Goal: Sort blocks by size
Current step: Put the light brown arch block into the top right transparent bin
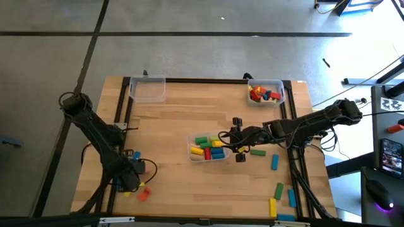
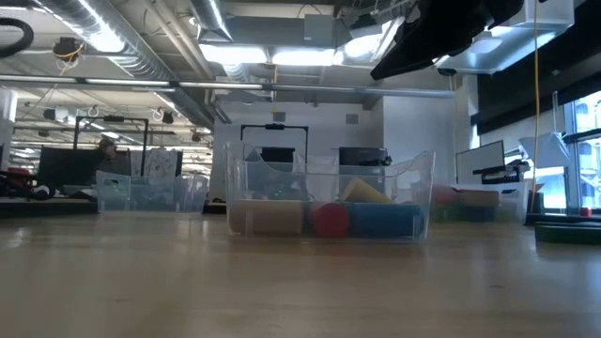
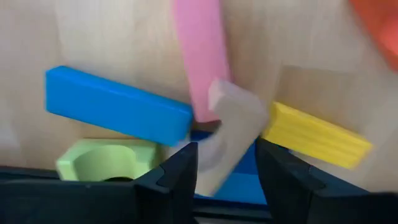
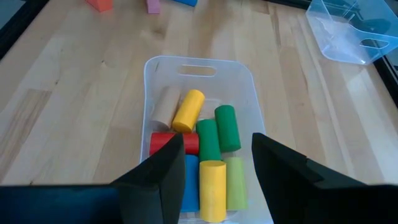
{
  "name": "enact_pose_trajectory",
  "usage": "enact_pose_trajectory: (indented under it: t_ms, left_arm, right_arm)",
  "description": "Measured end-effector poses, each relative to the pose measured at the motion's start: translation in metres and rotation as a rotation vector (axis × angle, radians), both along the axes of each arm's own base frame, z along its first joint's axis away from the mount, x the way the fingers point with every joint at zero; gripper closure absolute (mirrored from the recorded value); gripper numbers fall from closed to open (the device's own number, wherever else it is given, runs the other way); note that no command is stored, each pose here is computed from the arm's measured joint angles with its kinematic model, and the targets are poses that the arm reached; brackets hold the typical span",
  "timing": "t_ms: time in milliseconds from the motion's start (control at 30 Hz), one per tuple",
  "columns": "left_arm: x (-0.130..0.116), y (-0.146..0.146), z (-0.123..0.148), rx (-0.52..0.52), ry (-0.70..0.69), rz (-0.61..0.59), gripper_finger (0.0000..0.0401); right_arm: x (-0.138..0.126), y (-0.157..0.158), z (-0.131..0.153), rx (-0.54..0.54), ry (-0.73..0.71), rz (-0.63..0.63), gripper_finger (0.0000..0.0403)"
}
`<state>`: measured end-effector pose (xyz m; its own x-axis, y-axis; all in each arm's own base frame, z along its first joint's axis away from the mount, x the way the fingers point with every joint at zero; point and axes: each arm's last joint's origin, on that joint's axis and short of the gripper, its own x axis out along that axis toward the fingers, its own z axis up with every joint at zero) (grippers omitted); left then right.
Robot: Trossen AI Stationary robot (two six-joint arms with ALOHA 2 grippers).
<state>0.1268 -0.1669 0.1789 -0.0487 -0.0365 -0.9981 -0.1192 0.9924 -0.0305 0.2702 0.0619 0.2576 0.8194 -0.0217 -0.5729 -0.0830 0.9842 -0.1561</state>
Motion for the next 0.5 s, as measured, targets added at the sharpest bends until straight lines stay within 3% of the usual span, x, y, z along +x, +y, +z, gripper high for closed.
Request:
enact_pose_trajectory:
  t_ms: [233, 500]
  left_arm:
    - [0.002, -0.001, -0.006, -0.022, -0.054, -0.069, 0.0246]
    - [-0.001, 0.003, -0.02, -0.034, -0.061, -0.01, 0.0255]
  right_arm:
    - [0.0, 0.0, 0.0, 0.0, 0.0, 0.0, 0.0226]
    - [0.0, 0.0, 0.0, 0.0, 0.001, 0.0, 0.0226]
